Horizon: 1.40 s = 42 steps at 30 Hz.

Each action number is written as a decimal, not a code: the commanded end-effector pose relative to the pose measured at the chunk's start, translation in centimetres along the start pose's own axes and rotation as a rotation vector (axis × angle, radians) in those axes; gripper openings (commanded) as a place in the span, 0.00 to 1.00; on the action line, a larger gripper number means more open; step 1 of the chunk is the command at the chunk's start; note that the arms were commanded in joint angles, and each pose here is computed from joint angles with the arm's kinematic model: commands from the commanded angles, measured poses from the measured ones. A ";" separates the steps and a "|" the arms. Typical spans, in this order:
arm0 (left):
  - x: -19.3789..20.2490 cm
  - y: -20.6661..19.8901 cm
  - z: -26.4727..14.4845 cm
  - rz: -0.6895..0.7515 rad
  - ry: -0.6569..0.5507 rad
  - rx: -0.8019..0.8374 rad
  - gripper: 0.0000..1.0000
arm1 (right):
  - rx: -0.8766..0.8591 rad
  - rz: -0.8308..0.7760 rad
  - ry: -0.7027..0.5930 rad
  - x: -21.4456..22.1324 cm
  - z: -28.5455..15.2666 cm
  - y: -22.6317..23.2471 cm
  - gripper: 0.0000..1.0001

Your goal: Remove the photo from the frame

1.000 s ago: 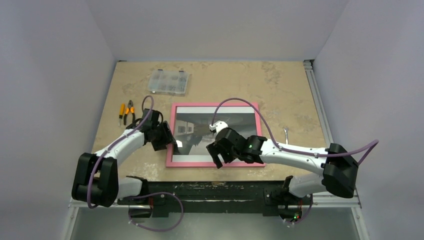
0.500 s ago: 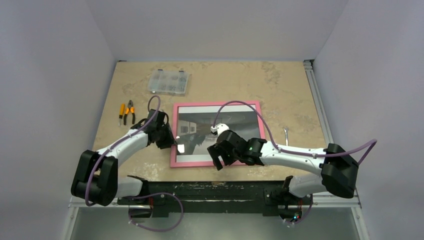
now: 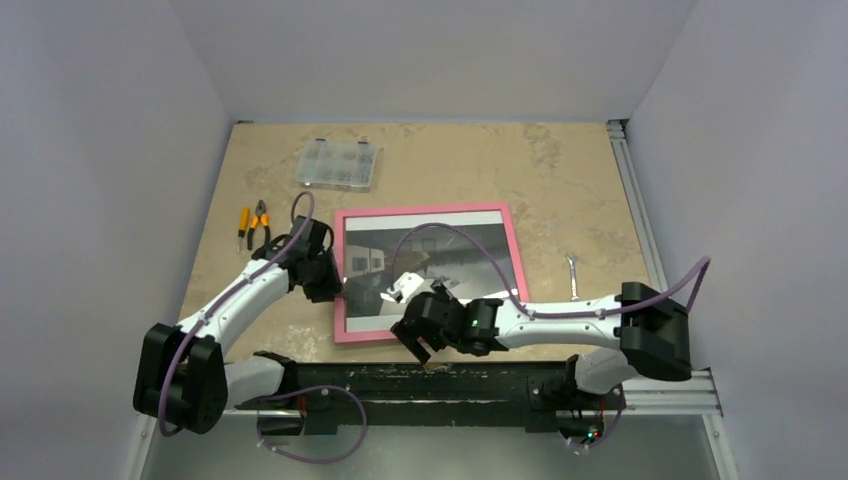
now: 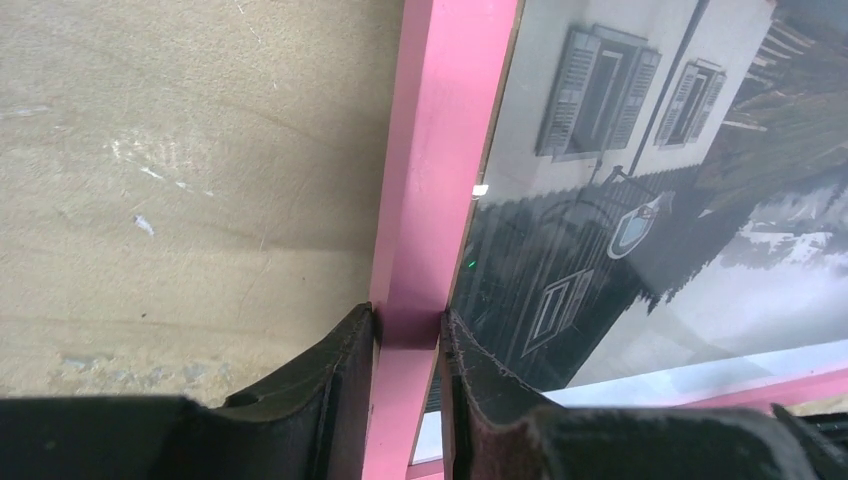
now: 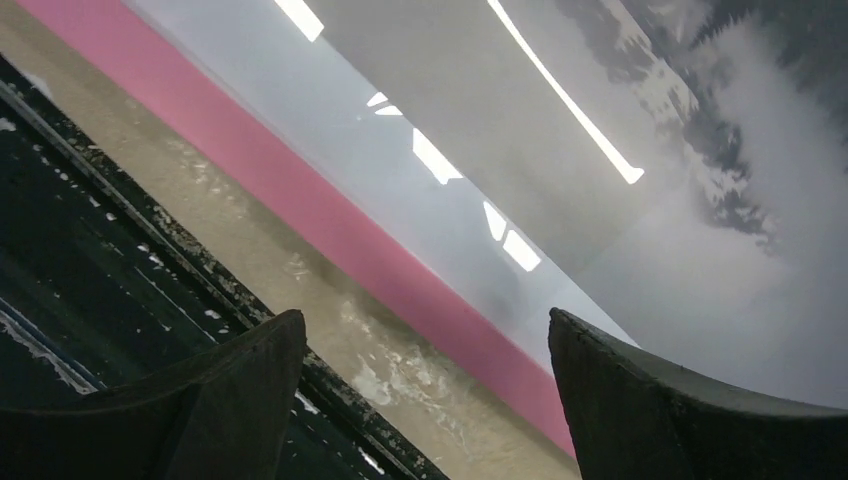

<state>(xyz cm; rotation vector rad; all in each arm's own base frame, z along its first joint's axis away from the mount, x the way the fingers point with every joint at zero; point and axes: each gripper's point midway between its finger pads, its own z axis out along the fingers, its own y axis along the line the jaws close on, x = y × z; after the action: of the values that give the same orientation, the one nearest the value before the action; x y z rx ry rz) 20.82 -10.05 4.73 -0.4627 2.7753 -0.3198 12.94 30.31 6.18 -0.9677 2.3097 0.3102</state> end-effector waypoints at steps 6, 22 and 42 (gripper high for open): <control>-1.9 -2.8 -4.5 0.033 -0.080 0.090 0.00 | 0.251 -0.408 -0.139 -4.8 -1.1 2.0 0.91; -1.8 -3.1 -6.8 0.034 -0.091 0.113 0.00 | 0.678 -0.701 -0.163 -6.7 -0.5 2.4 0.79; -2.4 -4.3 -9.4 0.010 -0.129 0.171 0.00 | 0.816 -0.798 -0.203 -7.9 -1.3 2.3 0.35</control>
<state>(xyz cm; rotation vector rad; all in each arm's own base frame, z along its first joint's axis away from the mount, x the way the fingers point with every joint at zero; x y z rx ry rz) 20.04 -10.44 11.65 -0.4015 2.7007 -0.3828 14.36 35.46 8.76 -1.3228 1.5036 -0.7416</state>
